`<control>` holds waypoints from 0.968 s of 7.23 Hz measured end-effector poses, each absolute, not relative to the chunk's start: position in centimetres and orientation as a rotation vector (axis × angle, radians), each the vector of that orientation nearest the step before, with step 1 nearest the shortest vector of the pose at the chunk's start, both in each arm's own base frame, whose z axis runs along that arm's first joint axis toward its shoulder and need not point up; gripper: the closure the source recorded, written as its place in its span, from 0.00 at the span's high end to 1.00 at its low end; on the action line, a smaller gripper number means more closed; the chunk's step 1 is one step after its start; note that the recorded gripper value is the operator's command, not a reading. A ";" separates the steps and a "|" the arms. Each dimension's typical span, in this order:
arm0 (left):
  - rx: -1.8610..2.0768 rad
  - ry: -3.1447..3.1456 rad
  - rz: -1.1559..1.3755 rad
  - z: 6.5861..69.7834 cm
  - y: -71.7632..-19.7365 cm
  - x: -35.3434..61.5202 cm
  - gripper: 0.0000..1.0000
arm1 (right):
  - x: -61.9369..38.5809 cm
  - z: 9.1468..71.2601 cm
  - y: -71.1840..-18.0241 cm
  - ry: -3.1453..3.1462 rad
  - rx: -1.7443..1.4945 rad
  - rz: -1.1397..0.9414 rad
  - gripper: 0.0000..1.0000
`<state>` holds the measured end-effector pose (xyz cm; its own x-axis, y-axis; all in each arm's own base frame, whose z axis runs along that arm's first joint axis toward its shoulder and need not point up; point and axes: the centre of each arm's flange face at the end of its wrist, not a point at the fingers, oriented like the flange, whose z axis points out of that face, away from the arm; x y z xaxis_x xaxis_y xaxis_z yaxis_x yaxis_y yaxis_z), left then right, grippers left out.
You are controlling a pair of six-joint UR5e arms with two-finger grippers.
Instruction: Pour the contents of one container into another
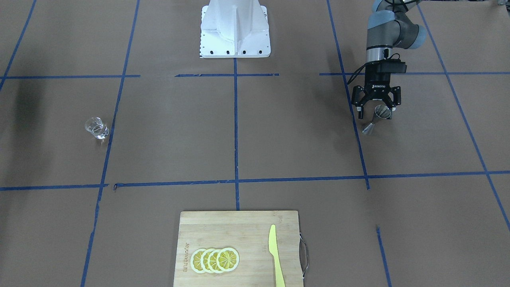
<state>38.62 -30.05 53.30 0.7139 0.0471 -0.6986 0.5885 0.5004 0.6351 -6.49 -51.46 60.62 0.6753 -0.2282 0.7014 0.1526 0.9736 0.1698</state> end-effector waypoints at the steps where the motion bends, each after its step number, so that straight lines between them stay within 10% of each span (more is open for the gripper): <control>1: 1.011 0.729 -0.371 53.1 -30.3 38.9 0.91 | -6.5 60.6 -51.5 -0.802 0.100 -0.215 1.00; 7: 1.027 0.722 -0.406 52.8 -31.8 38.3 0.86 | -6.4 60.4 -51.4 -0.802 0.104 -0.215 1.00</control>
